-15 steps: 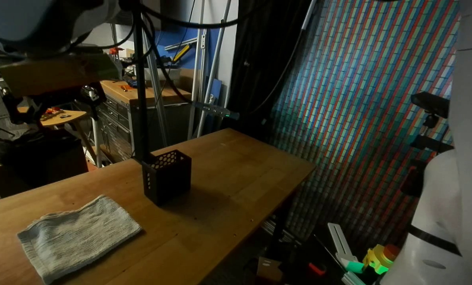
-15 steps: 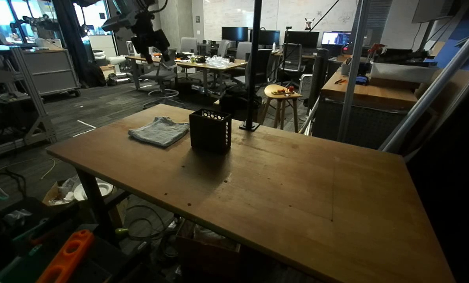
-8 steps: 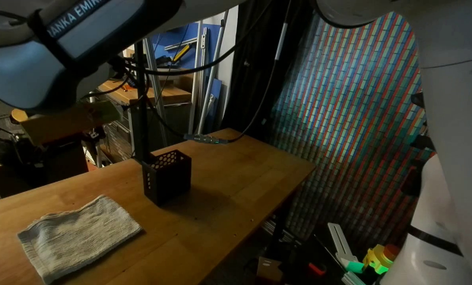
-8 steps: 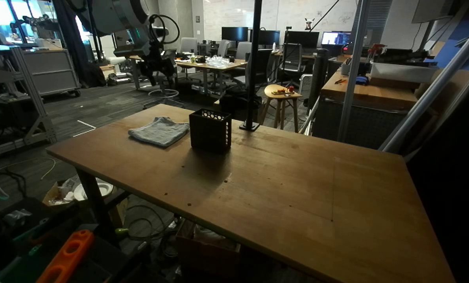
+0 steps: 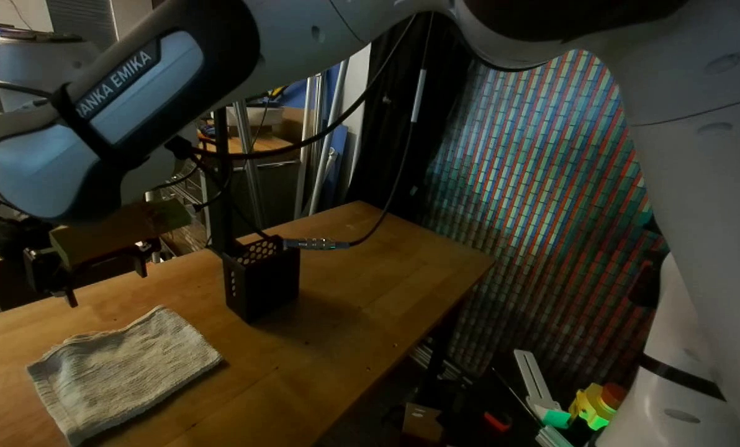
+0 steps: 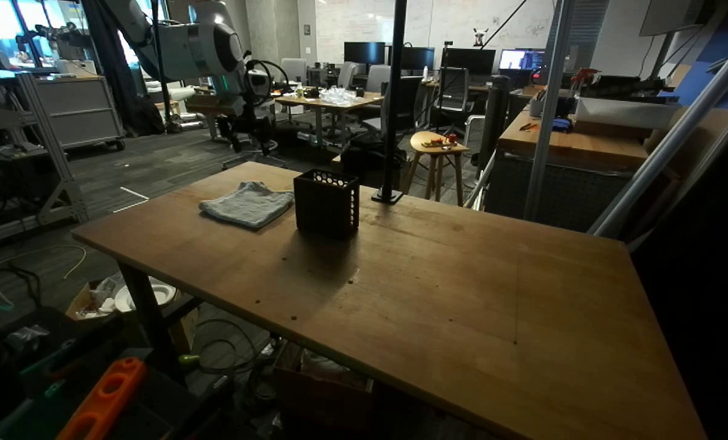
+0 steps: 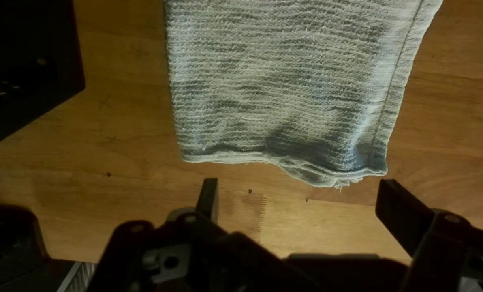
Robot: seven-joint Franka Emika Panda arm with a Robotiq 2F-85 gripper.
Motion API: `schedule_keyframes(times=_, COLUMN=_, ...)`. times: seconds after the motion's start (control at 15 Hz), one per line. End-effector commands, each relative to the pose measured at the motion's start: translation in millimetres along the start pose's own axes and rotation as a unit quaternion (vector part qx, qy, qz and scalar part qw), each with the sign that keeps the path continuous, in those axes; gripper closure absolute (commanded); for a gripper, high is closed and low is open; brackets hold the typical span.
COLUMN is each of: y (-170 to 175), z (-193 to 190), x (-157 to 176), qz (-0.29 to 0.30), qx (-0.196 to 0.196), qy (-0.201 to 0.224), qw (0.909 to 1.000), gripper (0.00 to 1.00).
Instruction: Shove the cloth into the box
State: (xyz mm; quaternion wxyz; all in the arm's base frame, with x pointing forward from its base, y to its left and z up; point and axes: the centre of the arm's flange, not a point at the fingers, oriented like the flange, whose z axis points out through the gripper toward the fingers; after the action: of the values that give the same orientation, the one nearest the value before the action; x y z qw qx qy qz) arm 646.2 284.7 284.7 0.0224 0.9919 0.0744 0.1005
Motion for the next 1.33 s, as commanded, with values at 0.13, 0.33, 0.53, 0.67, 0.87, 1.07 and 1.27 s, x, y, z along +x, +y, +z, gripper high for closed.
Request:
schedule_keyframes(times=0.13, y=-6.8, z=32.8, x=0.6, qz=-0.025, qx=0.009, qy=-0.012, qw=0.9996, gripper=0.0)
schedule_keyframes(times=0.33, y=-11.2, z=48.1, x=-6.4, qz=-0.044, qx=0.003, qy=-0.028, qw=0.9986, gripper=0.0)
schedule_keyframes(times=0.53, y=-14.0, z=62.7, x=-11.1, qz=-0.064, qx=0.003, qy=-0.035, qw=0.9973, gripper=0.0)
schedule_keyframes(times=0.67, y=-9.6, z=70.7, x=-13.6, qz=-0.07, qx=0.002, qy=-0.036, qw=0.9969, gripper=0.0)
schedule_keyframes(times=0.87, y=0.5, z=87.6, x=-18.5, qz=-0.077, qx=-0.004, qy=-0.045, qw=0.996, gripper=0.0)
schedule_keyframes(times=1.07, y=9.0, z=104.1, x=-22.7, qz=-0.083, qx=-0.002, qy=-0.054, qw=0.9951, gripper=0.0)
schedule_keyframes(times=1.27, y=9.6, z=118.4, x=-24.1, qz=-0.09, qx=0.007, qy=-0.061, qw=0.994, gripper=0.0)
